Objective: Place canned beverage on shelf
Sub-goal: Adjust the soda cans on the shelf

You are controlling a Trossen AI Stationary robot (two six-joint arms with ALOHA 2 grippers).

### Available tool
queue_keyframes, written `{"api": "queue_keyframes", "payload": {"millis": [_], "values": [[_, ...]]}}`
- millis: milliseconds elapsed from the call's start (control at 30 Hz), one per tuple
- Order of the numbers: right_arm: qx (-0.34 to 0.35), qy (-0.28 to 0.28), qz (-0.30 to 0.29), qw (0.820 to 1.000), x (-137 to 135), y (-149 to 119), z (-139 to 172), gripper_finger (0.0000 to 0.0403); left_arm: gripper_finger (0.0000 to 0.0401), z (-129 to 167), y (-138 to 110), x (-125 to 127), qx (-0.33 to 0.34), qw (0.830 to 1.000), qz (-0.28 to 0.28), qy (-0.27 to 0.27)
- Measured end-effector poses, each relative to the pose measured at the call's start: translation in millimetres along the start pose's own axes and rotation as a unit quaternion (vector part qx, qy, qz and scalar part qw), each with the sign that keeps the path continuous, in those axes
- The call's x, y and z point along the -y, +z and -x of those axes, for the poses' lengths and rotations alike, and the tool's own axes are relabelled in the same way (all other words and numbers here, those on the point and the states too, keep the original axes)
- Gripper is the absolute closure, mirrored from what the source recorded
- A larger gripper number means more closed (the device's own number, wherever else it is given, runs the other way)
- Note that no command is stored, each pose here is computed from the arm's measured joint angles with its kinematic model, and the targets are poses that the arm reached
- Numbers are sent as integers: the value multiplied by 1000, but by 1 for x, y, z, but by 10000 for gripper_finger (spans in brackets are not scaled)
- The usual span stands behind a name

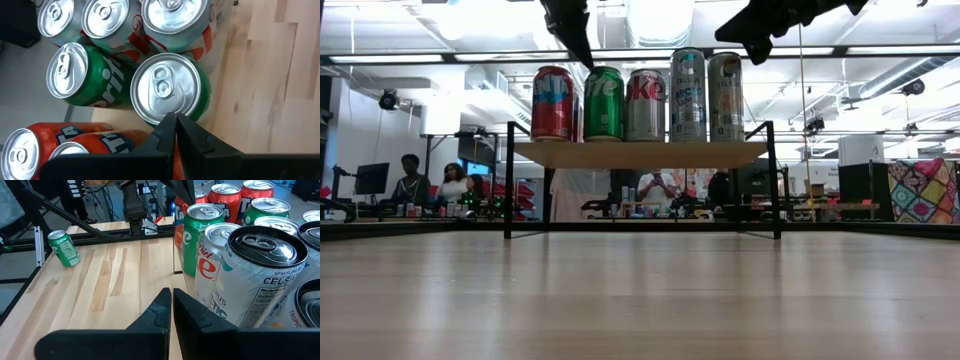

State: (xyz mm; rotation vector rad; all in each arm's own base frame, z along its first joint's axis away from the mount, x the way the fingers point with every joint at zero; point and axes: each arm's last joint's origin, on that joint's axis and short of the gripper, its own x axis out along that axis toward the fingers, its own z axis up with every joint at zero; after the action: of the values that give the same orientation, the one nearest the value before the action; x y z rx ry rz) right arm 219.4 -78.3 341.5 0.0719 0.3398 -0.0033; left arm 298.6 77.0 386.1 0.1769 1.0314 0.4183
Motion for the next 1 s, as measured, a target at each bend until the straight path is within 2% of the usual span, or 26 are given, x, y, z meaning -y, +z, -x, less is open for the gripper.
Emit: {"api": "queue_keyframes", "payload": {"millis": [400,600,1000], "values": [[1,0,0,1000,0,0,0,394,401,11,3,8,10,1000,-6,-24],[1,0,2,1000,0,0,0,394,401,7,11,15,47,994,-40,-92],[1,0,2,1000,0,0,0,394,401,-24,17,20,9,998,-55,-37]]}}
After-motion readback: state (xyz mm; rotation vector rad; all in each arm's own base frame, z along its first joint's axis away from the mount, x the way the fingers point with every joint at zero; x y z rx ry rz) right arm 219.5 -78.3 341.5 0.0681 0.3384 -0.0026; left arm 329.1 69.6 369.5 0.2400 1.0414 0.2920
